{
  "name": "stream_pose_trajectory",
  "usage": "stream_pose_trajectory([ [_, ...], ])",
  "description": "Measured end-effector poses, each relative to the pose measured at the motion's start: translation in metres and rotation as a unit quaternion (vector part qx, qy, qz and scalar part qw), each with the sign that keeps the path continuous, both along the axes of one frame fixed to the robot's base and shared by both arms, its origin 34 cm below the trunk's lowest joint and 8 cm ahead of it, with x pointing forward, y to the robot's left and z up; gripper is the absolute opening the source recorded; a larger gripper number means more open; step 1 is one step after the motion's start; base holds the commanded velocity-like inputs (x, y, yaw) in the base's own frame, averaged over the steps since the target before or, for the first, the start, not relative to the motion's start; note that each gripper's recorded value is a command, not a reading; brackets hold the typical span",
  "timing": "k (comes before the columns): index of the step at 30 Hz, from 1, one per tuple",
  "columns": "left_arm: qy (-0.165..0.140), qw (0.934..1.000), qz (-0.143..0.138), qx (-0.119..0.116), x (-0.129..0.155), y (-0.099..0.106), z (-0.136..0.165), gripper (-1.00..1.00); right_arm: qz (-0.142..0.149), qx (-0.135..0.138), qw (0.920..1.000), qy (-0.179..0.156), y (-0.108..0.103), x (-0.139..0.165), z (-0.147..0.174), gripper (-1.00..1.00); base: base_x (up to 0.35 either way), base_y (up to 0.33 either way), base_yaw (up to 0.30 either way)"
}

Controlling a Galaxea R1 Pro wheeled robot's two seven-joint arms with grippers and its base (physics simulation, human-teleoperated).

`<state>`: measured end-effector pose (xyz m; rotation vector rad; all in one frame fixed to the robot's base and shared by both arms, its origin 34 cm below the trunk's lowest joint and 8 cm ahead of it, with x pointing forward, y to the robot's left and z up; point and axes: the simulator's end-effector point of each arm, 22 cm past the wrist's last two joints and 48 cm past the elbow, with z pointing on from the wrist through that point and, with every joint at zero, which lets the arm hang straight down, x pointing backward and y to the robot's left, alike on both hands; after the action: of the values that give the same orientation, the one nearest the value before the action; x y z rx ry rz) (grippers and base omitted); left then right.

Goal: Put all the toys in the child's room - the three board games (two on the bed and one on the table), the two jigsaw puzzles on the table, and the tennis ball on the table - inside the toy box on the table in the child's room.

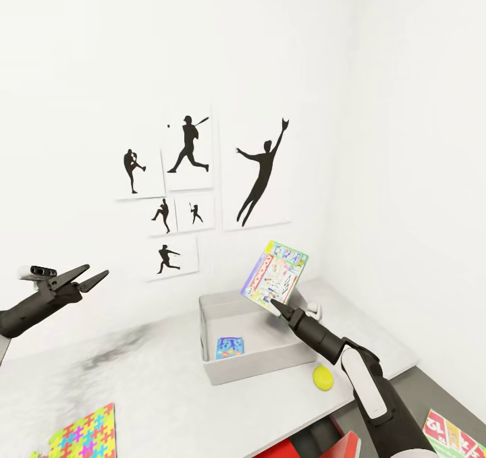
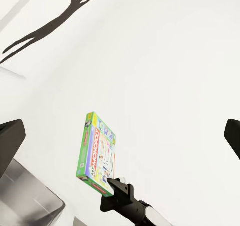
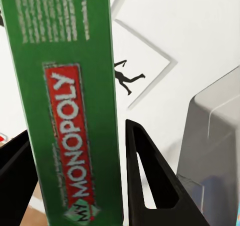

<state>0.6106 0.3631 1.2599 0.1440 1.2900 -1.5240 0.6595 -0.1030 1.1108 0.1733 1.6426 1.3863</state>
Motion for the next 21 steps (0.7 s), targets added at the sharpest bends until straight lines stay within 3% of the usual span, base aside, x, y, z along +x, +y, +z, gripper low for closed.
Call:
stream_pose_trajectory([
  [21,0.001,1.0000,0.000,0.000,0.0002,0.0000,-0.0006,1.00,-0.004,-0.003,1.0000,0.000,-0.0012,0.0013,-0.0011,-1.00,0.000,0.000,0.000],
])
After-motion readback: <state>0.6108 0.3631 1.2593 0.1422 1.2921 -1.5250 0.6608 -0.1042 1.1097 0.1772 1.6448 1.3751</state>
